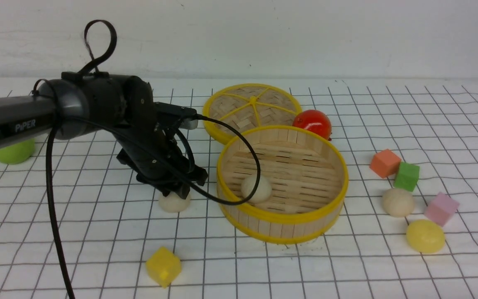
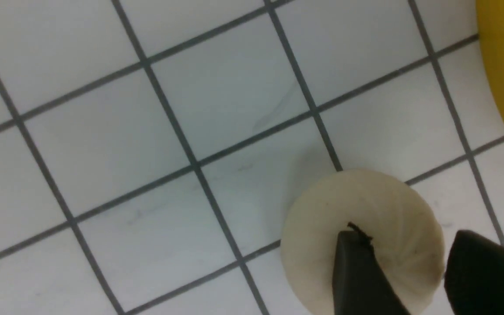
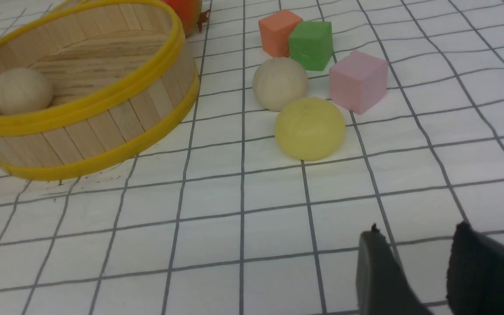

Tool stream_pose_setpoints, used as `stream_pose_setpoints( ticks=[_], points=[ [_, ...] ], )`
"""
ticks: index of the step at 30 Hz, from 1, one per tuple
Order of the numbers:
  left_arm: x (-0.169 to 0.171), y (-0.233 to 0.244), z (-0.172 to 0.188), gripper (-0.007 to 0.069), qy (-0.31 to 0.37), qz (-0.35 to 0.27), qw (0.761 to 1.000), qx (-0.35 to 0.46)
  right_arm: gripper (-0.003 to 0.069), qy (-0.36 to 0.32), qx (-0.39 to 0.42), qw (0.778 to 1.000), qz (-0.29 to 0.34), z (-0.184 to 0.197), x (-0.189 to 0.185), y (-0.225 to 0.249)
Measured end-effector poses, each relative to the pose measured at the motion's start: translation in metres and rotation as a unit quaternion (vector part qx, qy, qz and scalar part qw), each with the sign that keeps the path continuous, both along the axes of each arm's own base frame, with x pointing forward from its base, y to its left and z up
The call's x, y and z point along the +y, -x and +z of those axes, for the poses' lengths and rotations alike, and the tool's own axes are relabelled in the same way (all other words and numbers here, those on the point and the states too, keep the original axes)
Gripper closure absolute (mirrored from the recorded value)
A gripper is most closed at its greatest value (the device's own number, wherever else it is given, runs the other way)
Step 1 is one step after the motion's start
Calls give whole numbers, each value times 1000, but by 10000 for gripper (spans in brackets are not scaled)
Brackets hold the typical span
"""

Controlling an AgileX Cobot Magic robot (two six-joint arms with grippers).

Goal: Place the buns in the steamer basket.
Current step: Use the left arm to grab a steamed stuffed bun, then use the left arm to put the steamed stuffed bun into the steamer

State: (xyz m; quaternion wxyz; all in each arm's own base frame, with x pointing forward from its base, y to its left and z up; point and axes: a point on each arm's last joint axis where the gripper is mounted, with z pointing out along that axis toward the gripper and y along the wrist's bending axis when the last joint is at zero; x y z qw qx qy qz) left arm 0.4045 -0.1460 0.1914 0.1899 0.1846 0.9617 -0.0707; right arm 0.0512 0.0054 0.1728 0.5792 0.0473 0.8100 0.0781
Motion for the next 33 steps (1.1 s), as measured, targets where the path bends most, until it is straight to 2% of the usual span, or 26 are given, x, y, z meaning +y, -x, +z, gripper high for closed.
stream_pose_setpoints(
  ticks=[2,7,9,11,15,18,20,25,29,33],
  points=[
    [0,0,-1,352,0,0,1000,1,419,0,0,1000,0,0,0,0],
    [0,0,-2,479,0,2,1000,2,419,0,0,1000,0,0,0,0],
    [0,-1,-2,615,1,7,1000,3,419,0,0,1000,0,0,0,0],
    [1,-1,-2,636,-2,6,1000,0,419,0,0,1000,0,0,0,0],
    [2,1,5,638,-10,2,1000,-5,419,0,0,1000,0,0,0,0],
    [4,6,24,638,-3,3,1000,-17,419,0,0,1000,0,0,0,0],
    [4,13,61,638,27,7,998,-51,419,0,0,1000,0,0,0,0],
    [-6,21,100,638,93,-17,991,-93,419,0,0,1000,0,0,0,0],
    [-35,23,99,638,135,-76,981,-113,419,0,0,1000,0,0,0,0],
    [-68,13,74,638,136,-111,974,-140,419,0,0,1000,0,0,0,0]
  ],
)
